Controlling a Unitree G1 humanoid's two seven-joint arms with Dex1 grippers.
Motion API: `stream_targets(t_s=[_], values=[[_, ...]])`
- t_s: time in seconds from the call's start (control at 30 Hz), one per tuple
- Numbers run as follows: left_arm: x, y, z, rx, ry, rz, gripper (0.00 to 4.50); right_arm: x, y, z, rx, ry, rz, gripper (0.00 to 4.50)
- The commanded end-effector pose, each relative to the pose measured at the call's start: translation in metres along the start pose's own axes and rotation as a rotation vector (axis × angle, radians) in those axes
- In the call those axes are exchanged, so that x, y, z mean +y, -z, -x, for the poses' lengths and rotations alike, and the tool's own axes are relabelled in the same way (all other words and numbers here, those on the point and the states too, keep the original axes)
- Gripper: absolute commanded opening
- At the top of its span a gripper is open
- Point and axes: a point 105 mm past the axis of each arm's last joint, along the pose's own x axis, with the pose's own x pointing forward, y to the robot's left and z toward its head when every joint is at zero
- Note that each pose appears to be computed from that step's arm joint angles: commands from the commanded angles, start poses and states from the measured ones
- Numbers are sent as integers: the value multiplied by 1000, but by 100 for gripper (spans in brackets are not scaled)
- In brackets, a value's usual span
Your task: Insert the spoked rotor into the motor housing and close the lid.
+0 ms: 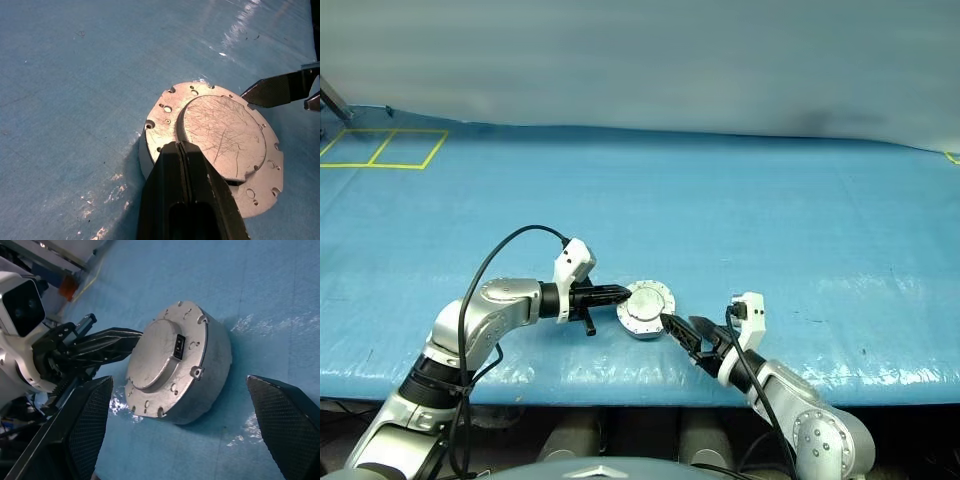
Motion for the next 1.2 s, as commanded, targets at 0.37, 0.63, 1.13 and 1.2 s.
stream_targets(t_s=[0.37,0.63,1.13,1.2], values=[[-7,18,-4,44,31,29,0,6,18,-24,56,-73,-292,448],[-7,18,-3,42,31,26,0,-1,11,-26,-42,-84,-466,448],[-8,19,-3,45,33,32,0,-8,22,-14,-22,-65,-540,120],[-8,20,-3,47,33,33,0,-7,24,-13,-9,-66,-539,120]])
